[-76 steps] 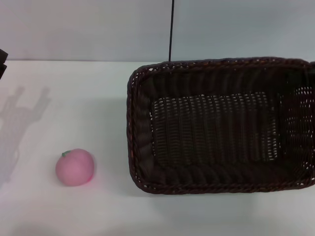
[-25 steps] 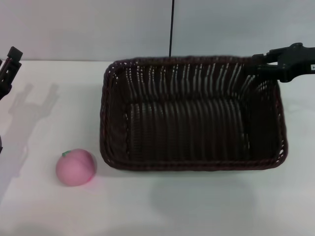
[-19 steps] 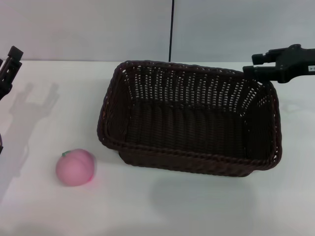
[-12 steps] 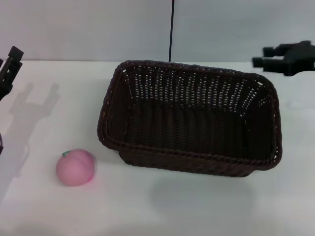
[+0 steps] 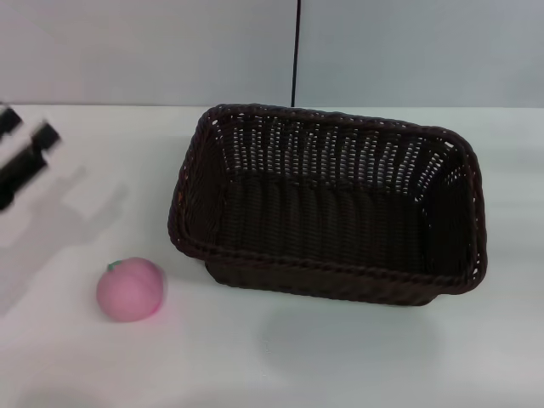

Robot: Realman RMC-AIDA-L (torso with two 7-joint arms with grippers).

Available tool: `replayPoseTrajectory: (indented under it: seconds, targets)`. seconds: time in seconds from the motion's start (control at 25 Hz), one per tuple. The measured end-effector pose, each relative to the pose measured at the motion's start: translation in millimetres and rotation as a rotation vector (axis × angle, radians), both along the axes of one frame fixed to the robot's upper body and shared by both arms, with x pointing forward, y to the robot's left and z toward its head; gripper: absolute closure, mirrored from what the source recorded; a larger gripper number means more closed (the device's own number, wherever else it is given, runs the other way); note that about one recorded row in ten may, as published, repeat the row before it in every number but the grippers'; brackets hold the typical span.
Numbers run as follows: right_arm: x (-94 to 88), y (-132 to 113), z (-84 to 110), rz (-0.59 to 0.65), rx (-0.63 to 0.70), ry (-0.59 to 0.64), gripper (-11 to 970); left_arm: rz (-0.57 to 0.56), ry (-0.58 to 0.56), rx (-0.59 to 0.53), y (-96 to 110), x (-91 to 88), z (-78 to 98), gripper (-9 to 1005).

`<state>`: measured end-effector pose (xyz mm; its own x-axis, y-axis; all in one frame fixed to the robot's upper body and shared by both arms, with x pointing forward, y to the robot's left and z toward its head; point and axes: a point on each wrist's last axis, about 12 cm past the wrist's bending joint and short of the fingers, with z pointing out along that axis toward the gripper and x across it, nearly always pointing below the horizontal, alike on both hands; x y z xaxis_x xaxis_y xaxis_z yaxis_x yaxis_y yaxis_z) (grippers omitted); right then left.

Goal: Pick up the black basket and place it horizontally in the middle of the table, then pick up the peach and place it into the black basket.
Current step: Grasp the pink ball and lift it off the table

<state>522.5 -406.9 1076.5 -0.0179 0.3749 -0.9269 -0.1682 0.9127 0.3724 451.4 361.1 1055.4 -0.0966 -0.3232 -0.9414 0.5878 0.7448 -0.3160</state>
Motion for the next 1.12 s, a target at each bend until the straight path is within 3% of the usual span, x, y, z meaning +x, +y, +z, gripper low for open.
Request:
replayPoseTrajectory:
  seconds: [0.04, 0.2, 0.6, 1.12]
  targets:
    - [-19.2, -14.1, -9.8, -0.110, 0.070, -0.011, 459, -0.055, 0.021, 0.055, 3.2, -7.6, -1.3, 173]
    - [-38.1, -25.9, -26.9, -0.208, 0.179, 0.011, 459, -0.131, 0.112, 0.155, 4.2, -26.2, -16.4, 173]
    - [-34.1, -15.2, -33.2, -0.196, 0.210, 0.030, 459, -0.234, 0.222, 0.249, -16.5, -35.9, -40.6, 174]
    - [-30.4, -9.4, -35.5, -0.188, 0.225, 0.037, 459, -0.291, 0.290, 0.325, -25.2, -28.9, -50.6, 199]
